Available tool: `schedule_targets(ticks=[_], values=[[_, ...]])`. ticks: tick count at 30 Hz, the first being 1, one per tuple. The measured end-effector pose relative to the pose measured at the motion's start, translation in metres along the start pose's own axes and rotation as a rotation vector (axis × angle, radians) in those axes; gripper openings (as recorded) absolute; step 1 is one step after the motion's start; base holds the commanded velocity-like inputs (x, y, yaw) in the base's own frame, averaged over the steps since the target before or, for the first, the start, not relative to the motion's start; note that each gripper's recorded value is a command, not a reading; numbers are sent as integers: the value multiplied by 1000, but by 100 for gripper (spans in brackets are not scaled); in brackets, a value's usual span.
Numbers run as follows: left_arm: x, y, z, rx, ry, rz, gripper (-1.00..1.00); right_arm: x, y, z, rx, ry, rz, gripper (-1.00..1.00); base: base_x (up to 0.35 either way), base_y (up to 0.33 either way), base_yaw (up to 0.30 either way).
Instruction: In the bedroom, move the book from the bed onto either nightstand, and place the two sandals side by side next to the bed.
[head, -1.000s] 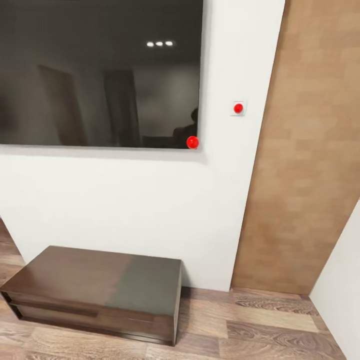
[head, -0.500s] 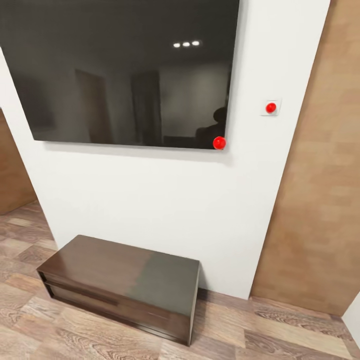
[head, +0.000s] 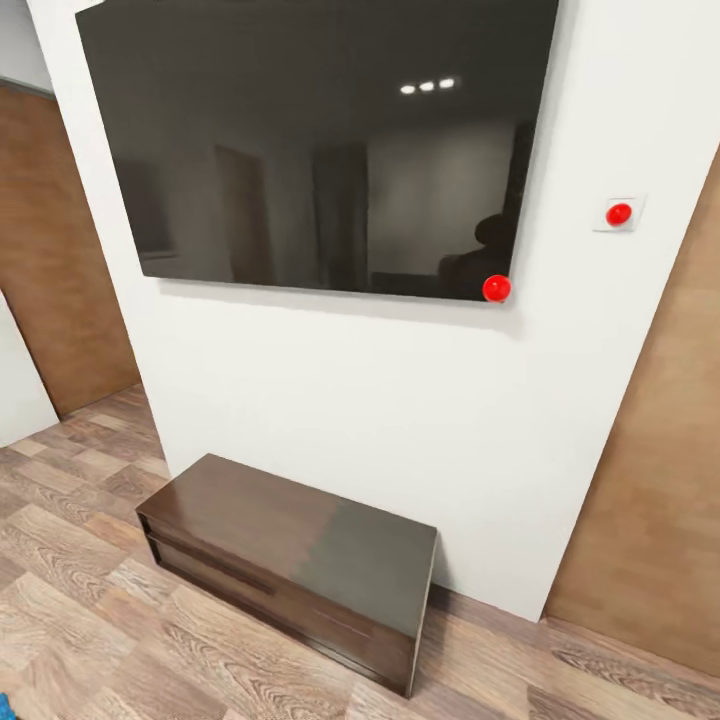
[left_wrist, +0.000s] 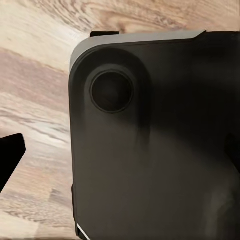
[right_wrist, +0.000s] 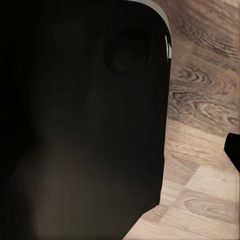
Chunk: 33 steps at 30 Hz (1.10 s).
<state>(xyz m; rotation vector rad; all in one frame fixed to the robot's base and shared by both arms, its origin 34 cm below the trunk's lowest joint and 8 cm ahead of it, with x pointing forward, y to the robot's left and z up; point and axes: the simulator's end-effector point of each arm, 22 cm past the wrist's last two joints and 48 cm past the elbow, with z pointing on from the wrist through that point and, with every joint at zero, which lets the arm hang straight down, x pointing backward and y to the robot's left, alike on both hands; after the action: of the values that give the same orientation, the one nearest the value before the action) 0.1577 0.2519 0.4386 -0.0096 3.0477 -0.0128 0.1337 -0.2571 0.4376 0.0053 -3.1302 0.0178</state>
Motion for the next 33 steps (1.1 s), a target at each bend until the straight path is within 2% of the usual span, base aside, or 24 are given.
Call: schedule_targets(ticks=[20,26,33], values=[[-3,0,0,1,-12,7,100,0,0,0,0,-1,-3,100,1,-1,283],[-5,0,0,1,-21,10,100,0,1,0,-1,0,-4,100,84,-47,132],[-10,0,0,1,-47,13,100,1,3,0,-4,0,-4,100,244,-91,35]])
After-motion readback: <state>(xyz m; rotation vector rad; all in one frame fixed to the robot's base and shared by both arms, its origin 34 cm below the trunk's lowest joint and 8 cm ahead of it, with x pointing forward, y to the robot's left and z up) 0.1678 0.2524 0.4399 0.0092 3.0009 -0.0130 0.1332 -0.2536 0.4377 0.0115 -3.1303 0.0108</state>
